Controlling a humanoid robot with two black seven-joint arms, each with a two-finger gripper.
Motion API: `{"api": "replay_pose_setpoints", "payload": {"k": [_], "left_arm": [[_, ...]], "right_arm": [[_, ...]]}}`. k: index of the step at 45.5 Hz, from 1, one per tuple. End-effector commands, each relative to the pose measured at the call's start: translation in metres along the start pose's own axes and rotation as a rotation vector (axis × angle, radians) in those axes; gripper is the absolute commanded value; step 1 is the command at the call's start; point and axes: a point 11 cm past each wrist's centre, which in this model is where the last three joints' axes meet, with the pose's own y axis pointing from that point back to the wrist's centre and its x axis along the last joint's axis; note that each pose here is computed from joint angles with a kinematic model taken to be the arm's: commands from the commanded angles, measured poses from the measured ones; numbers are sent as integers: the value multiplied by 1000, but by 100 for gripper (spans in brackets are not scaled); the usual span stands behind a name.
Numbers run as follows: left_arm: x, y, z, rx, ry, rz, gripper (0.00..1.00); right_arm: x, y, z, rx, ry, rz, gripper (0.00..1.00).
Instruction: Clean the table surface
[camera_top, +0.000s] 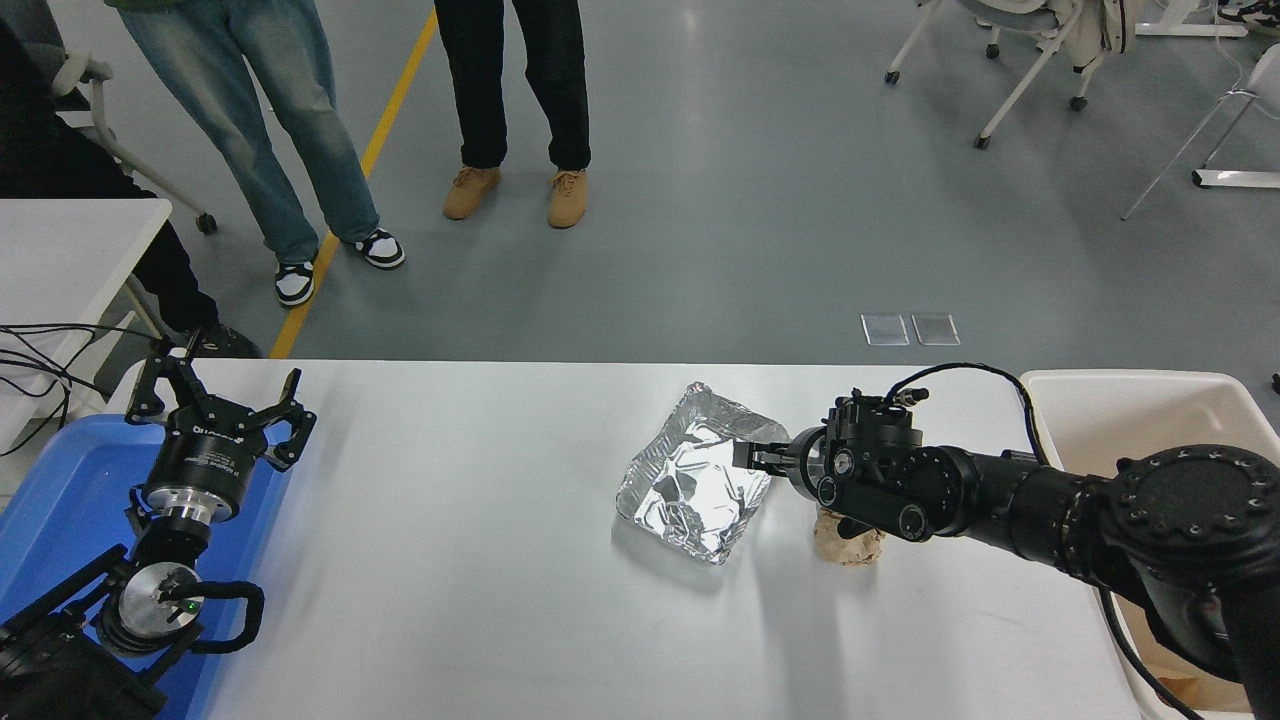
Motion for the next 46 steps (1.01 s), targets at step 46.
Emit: {"api": "replay_pose_setpoints", "payload": {"k": [46], "left_arm": [[0,0,0,0,0,1,99]], "right_arm": [[-36,-4,-8,92,-54,-63,81]]}}
